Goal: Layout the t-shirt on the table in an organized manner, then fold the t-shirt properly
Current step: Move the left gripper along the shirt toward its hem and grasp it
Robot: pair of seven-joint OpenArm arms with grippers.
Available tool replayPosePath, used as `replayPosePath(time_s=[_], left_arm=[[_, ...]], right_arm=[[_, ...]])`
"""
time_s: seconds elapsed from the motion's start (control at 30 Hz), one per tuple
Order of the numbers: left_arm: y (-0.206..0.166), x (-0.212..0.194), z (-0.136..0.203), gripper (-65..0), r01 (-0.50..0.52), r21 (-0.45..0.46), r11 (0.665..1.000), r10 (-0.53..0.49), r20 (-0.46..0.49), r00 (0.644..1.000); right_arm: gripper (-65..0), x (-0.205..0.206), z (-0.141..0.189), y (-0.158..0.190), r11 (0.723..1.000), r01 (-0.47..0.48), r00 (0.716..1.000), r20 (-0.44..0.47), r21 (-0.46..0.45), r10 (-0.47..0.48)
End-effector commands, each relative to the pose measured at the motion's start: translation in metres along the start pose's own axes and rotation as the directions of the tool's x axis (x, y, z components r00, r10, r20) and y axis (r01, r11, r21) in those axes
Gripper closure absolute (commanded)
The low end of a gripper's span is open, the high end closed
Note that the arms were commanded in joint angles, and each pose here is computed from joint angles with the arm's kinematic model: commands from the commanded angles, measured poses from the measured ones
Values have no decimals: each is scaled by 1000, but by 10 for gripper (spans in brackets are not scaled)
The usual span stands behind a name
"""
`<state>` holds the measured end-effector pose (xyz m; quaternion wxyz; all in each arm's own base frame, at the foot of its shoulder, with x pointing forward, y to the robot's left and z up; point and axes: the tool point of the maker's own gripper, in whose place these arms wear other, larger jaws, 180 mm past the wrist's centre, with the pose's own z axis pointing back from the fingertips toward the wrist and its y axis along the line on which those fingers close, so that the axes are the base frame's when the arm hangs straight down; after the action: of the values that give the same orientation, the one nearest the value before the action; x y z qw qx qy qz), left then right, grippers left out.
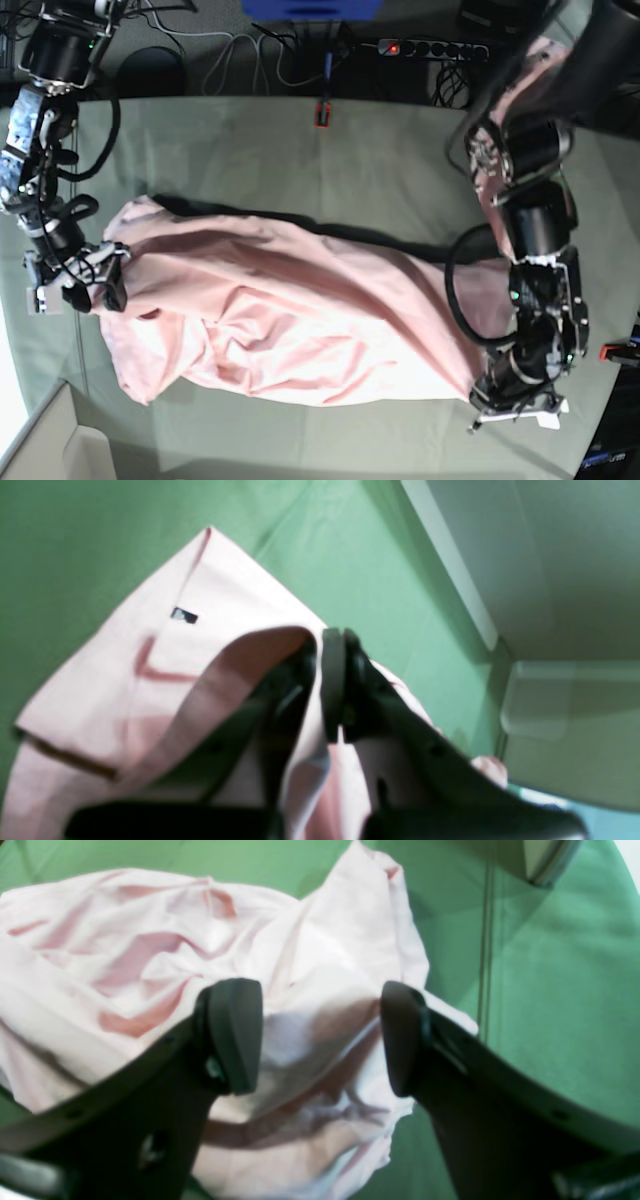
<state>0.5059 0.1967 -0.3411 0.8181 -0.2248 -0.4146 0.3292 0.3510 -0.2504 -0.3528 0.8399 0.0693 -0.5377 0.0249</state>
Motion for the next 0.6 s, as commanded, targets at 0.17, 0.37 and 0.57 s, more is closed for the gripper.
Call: replayPosePath(time_s=[0.17,0.37,0.57], left_arm=[[-3,-4,-7,-299,119,12,993,-119,-42,992],[26,-4,15,-415,159,37,987,-159,13,987],[79,-12,64,-415,224,110,968,-233,71,970]], right_arm=[[-373,22,1,-4,1000,-15,998,65,-1,15],[-373,22,0,-2,1000,-11,998,65,1,11],[-373,20,0,-2,1000,-6,998,62,2,6]])
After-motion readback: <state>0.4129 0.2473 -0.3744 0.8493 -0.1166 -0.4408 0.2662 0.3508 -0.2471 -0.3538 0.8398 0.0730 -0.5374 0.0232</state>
